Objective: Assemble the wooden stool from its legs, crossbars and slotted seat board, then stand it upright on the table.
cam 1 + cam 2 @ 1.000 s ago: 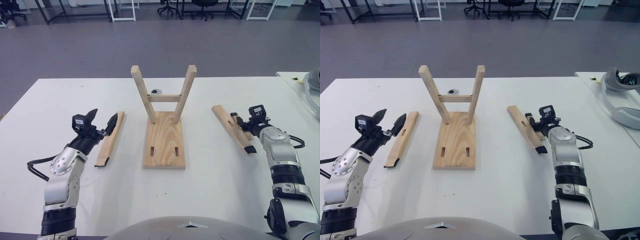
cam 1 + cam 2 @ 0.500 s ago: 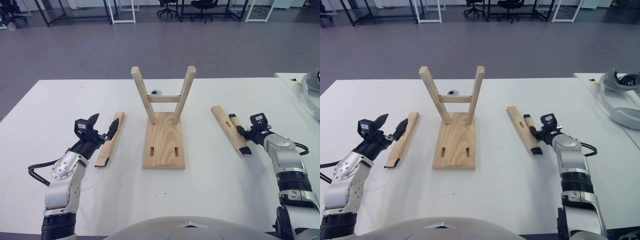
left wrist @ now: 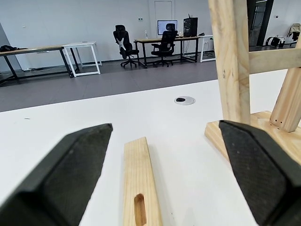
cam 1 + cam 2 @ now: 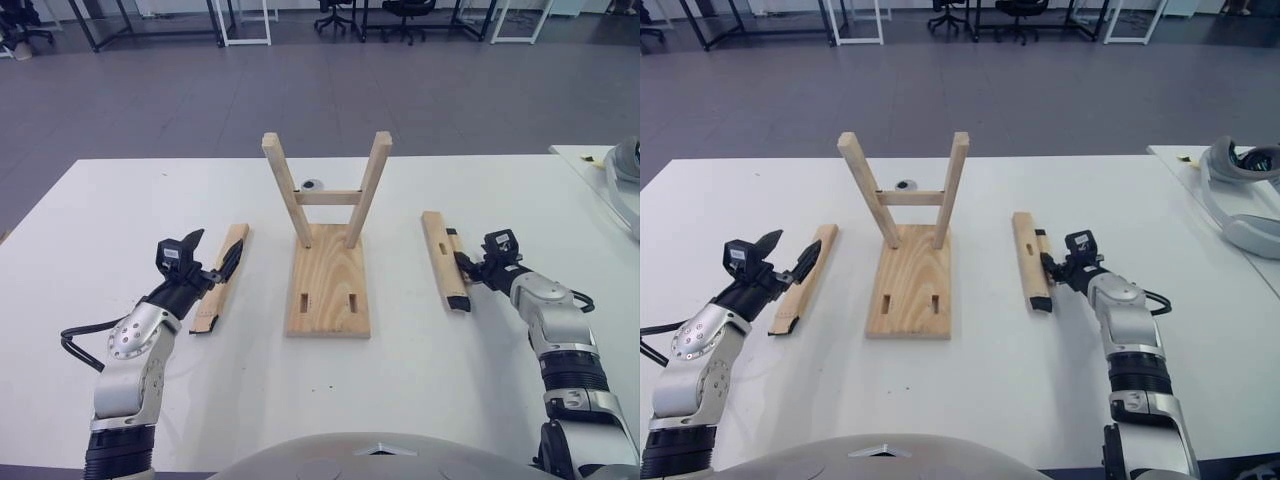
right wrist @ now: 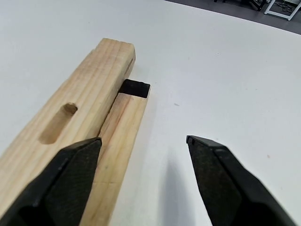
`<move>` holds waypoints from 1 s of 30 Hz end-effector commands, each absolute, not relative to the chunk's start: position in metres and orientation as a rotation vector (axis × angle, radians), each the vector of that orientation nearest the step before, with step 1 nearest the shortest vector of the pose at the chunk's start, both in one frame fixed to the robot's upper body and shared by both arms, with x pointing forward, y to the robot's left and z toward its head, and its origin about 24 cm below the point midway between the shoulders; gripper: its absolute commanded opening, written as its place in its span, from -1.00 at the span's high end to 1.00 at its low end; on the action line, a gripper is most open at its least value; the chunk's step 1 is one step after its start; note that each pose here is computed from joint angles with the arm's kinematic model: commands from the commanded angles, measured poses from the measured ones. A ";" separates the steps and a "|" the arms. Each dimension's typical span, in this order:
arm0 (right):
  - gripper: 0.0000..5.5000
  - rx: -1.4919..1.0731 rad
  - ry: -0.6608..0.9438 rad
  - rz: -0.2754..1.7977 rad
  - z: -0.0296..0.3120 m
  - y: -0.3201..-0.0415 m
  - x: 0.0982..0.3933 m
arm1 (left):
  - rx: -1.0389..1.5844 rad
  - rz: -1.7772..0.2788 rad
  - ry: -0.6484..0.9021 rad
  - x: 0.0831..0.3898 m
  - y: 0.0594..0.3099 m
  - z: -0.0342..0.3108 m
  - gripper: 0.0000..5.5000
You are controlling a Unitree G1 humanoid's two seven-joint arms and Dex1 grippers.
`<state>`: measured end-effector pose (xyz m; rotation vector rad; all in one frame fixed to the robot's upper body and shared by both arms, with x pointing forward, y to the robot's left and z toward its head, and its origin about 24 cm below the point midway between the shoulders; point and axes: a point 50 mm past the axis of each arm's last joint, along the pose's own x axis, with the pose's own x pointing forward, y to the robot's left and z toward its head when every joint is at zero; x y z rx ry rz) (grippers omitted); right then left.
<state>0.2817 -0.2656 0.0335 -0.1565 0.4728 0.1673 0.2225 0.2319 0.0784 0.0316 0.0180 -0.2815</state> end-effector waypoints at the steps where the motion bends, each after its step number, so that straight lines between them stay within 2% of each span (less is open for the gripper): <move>1: -0.24 -0.153 0.478 0.185 0.030 -0.260 0.279 | 0.040 -0.294 0.017 0.223 0.229 0.081 -0.52; 9: -0.24 -0.144 0.486 0.225 0.026 -0.249 0.278 | 0.036 -0.295 0.021 0.221 0.228 0.079 -0.52; 15: -0.24 -0.151 0.628 0.128 0.009 -0.258 0.267 | 0.043 -0.295 0.024 0.221 0.229 0.079 -0.52; 23: 0.29 -0.006 0.711 0.054 0.000 -0.262 0.257 | 0.048 -0.270 0.006 0.224 0.229 0.081 -0.52; 26: 0.50 -0.042 0.727 0.082 -0.002 -0.260 0.255 | 0.061 -0.194 -0.028 0.231 0.240 0.087 -0.52; 27: 0.52 -0.064 0.717 0.102 -0.001 -0.256 0.257 | 0.061 -0.151 -0.047 0.234 0.245 0.091 -0.52; 28: 0.52 -0.089 0.666 0.113 0.006 -0.252 0.263 | 0.048 -0.104 -0.077 0.238 0.251 0.098 -0.52; 30: 0.52 -0.142 0.443 0.083 0.038 -0.248 0.288 | 0.017 -0.047 -0.152 0.243 0.256 0.118 -0.52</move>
